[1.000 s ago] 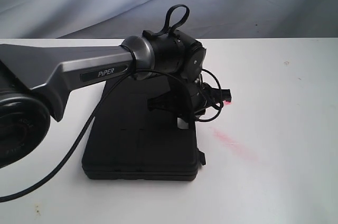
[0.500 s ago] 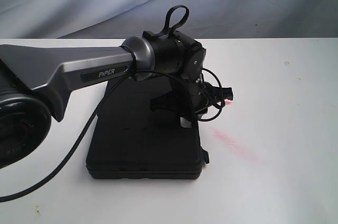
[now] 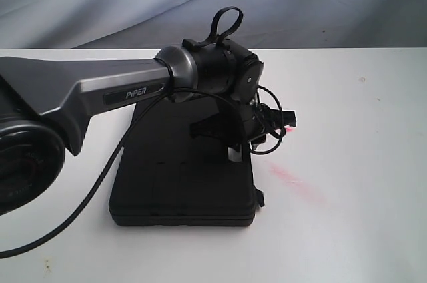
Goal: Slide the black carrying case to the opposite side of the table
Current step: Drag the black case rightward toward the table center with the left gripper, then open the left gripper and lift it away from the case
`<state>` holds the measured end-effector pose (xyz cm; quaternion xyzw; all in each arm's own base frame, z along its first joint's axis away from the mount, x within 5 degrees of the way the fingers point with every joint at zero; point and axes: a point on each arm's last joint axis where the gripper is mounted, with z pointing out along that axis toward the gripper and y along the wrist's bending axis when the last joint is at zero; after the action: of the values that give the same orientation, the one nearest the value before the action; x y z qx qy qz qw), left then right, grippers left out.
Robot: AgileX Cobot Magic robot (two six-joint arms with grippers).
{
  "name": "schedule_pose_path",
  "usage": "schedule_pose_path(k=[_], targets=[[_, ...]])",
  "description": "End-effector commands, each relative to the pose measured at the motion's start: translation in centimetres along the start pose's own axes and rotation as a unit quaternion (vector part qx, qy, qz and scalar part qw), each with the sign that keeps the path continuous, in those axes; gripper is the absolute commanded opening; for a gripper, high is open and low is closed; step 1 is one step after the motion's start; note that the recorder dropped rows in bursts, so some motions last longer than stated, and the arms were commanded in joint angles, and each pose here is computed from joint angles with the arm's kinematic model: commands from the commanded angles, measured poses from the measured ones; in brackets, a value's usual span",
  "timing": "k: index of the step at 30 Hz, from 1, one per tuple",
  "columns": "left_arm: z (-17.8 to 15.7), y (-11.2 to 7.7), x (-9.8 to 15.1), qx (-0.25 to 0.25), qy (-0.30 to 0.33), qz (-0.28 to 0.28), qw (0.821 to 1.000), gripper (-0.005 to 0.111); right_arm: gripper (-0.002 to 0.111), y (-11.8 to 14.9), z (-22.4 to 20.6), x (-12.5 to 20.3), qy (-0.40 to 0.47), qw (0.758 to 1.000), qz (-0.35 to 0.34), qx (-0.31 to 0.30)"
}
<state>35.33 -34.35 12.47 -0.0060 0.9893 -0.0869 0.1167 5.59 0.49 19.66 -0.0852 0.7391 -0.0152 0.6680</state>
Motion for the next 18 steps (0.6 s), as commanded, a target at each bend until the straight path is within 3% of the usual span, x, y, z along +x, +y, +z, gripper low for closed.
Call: schedule_pose_path(k=[1,12,18], targets=[[-0.2,-0.2,0.0,-0.001,-0.004,-0.001,1.0,0.031,0.0,0.0,0.0,0.1,0.0,1.0,0.005,0.003],[-1.4,0.0,-0.4,-0.014,-0.019,0.015,1.0,0.031,0.0,0.0,0.0,0.1,0.0,1.0,0.005,0.003],[-6.8,-0.4,-1.8,-0.014,-0.057,0.031,0.998,0.031,0.0,0.0,0.0,0.1,0.0,1.0,0.005,0.003]])
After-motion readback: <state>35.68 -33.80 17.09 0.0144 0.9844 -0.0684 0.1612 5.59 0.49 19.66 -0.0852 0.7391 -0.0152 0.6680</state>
